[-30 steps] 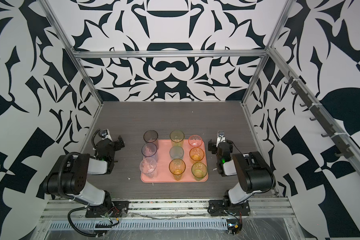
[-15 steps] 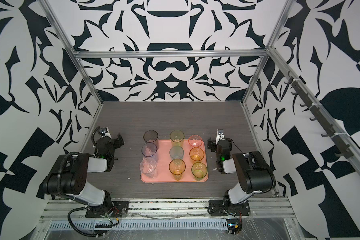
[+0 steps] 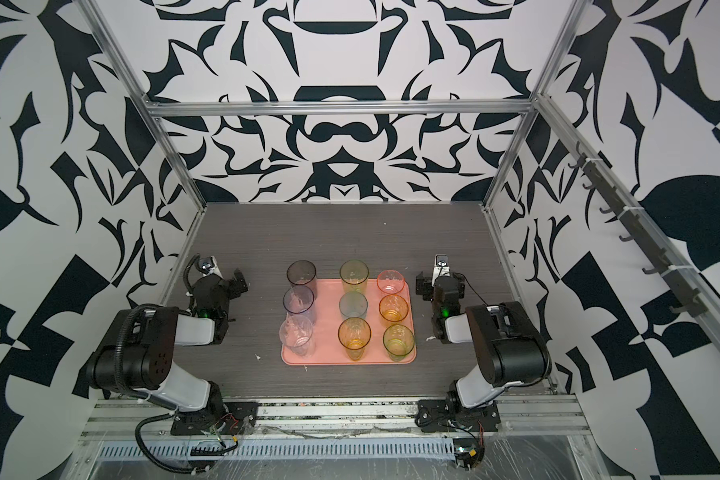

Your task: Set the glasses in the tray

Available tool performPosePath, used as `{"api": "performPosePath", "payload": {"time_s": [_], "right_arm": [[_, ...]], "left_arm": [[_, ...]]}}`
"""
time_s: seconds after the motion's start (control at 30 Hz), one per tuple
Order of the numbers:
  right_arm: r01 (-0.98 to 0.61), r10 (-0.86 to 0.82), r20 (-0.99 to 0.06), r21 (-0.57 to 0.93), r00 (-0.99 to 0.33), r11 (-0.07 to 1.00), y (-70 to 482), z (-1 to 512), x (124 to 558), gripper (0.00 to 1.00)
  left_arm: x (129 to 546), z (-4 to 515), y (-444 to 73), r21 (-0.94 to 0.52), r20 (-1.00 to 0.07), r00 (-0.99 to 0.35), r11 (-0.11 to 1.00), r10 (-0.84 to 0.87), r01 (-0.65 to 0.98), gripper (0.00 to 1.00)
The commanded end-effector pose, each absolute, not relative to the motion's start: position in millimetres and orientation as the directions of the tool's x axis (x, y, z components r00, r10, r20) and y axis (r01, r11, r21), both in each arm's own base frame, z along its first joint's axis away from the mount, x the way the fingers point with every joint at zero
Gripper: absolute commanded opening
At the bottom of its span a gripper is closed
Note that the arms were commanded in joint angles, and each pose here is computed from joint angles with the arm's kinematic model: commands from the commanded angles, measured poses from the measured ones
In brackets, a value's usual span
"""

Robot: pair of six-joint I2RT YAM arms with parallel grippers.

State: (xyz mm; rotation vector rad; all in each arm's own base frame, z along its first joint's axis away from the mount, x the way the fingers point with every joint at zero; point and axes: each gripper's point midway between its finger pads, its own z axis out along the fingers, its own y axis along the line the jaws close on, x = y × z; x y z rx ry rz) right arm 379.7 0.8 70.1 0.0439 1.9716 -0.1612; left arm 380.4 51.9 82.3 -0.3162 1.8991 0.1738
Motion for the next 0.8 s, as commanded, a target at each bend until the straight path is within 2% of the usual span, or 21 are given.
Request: {"api": "performPosePath", "payload": {"time_s": [0.0, 0.77], "right_arm": [[0.124, -0.037, -0.928, -0.089, -0.372, 0.988, -1.5, 79.9, 385.0, 1.00], [0.124, -0.037, -0.928, -0.089, -0.370, 0.988, -1.6, 80.4, 384.7, 1.00]], "left_arm": [[386.3, 92.6, 55.8, -0.046, -0.946, -0.289, 0.947, -0.144, -0.318, 0.99], [386.3, 93.0, 55.9, -0.047, -0.947, -0.288, 0.947, -0.144, -0.318, 0.99]]}}
